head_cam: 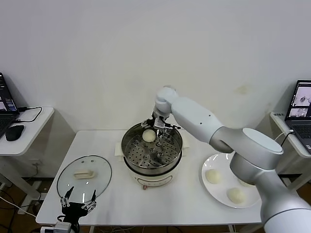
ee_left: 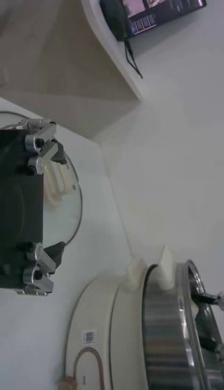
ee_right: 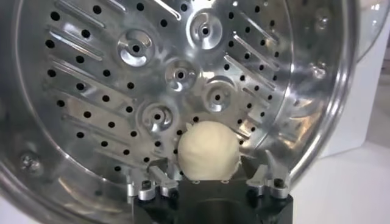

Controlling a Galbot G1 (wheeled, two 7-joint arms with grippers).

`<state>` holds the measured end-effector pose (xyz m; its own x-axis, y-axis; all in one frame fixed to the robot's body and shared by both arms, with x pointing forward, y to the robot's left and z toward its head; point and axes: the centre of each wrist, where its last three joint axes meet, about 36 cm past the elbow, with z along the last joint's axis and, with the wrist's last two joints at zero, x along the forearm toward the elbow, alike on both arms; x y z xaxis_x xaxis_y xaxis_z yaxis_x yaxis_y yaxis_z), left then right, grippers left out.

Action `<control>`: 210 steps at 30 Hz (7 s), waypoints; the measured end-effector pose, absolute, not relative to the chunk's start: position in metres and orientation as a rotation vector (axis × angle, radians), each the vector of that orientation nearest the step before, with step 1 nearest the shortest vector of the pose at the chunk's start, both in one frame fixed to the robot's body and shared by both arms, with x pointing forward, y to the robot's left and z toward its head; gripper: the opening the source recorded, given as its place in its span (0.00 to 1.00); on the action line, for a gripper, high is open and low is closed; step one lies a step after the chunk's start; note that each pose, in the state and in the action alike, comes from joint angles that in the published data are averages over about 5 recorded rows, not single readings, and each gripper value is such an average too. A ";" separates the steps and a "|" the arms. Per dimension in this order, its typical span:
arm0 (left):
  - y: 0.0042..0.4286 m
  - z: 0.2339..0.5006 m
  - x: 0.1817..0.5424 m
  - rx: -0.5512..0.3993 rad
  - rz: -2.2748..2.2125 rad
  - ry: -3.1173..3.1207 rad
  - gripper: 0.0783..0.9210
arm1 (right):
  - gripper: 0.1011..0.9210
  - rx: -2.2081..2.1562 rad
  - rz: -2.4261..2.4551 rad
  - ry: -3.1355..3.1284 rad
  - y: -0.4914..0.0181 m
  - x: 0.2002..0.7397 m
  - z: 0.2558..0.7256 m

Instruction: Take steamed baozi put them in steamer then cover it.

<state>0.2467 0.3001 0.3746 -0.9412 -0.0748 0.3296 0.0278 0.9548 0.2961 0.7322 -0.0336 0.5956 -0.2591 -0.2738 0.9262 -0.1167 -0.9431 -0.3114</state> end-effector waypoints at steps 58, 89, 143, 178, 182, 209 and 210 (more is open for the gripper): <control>0.288 0.395 0.232 -0.020 -0.445 -2.751 0.88 | 0.88 -2.211 -2.309 2.452 -0.320 0.585 0.536; 0.295 0.379 0.235 -0.007 -0.442 -2.718 0.88 | 0.88 -2.247 -2.384 2.436 -0.300 0.605 0.467; 0.288 0.389 0.254 -0.025 -0.439 -2.797 0.88 | 0.60 -2.062 -2.177 2.531 -0.263 0.656 0.690; 0.286 0.423 0.248 -0.007 -0.418 -2.878 0.88 | 0.60 -2.326 -2.220 2.101 0.019 0.688 0.649; 0.285 0.424 0.247 -0.010 -0.418 -2.880 0.88 | 0.60 -2.336 -2.224 2.098 0.033 0.688 0.630; 0.278 0.428 0.246 -0.022 -0.397 -2.894 0.88 | 0.66 -2.319 -2.234 2.118 0.058 0.683 0.583; 0.278 0.428 0.246 -0.023 -0.397 -2.894 0.88 | 0.69 -2.318 -2.232 2.121 0.057 0.683 0.584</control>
